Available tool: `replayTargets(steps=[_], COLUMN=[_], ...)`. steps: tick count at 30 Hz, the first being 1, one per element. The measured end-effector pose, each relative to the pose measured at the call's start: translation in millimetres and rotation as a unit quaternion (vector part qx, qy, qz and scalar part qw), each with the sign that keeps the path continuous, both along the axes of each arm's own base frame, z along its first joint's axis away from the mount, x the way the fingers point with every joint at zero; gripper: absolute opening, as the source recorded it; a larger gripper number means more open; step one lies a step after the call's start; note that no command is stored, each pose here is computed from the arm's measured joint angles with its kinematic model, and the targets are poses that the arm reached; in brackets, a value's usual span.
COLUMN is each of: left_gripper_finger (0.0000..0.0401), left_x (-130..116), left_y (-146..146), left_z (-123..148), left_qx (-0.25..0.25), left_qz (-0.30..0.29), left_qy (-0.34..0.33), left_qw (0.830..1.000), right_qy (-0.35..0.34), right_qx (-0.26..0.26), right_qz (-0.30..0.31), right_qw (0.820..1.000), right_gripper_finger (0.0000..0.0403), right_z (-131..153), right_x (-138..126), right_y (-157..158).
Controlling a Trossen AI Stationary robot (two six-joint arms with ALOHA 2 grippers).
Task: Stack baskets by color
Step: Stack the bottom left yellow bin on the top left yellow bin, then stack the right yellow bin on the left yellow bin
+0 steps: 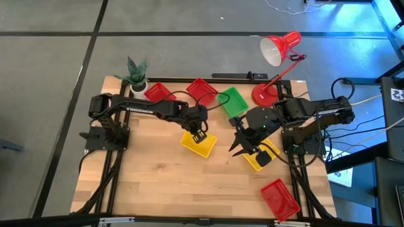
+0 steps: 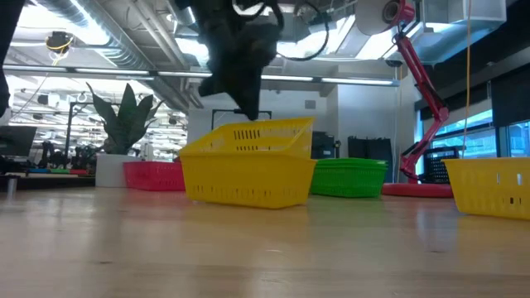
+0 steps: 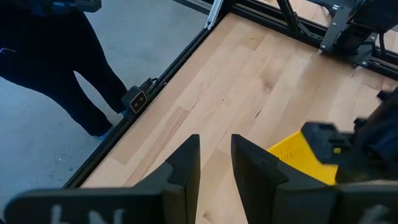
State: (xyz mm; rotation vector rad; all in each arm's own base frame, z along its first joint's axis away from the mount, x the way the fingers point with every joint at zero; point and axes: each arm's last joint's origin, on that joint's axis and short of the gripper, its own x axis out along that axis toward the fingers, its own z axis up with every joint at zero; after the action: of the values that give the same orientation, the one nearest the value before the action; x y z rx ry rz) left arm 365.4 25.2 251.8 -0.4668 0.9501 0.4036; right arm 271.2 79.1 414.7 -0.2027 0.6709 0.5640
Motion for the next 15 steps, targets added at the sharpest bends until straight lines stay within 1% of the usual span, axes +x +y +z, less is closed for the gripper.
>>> replayTargets(steps=[1, 4, 6, 8, 9, 12, 15], left_gripper_finger=[0.0001, 0.0000, 0.0000, 0.0000, 0.0000, 0.0000, 0.0000], left_x=[2.6, 1.6, 7.1, 5.6, 7.3, 6.5, 0.4], left_y=[0.2, 0.4, 0.7, 0.6, 0.5, 0.4, 0.1], left_z=[-1.8, -9.0, -15.2, -20.4, -20.7, -16.5, 6.2], left_qx=[0.000, 0.003, 0.003, -0.001, -0.003, -0.003, 0.002], left_qz=[0.000, -0.004, -0.006, -0.008, -0.009, -0.010, -0.015], left_qy=[-0.005, 0.016, 0.014, 0.033, 0.027, 0.019, -0.005], left_qw=[1.000, 1.000, 1.000, 0.999, 1.000, 1.000, 1.000], right_qy=[0.000, 0.000, 0.000, 0.000, 0.000, 0.001, 0.017], right_qx=[0.000, 0.000, 0.000, 0.001, 0.002, 0.003, 0.020], right_qz=[0.000, 0.000, 0.000, 0.000, -0.001, -0.002, -0.020], right_qw=[1.000, 1.000, 1.000, 1.000, 1.000, 1.000, 0.999], right_gripper_finger=[0.0091, 0.0091, 0.0091, 0.0091, 0.0091, 0.0091, 0.0091], right_z=[0.0, 0.0, 0.0, 0.0, 0.1, -0.1, -0.7], right_x=[0.0, 0.0, 0.2, 0.2, 0.2, 0.4, -0.1], right_y=[0.0, 0.0, 0.1, 0.1, 0.1, 0.1, 0.0])
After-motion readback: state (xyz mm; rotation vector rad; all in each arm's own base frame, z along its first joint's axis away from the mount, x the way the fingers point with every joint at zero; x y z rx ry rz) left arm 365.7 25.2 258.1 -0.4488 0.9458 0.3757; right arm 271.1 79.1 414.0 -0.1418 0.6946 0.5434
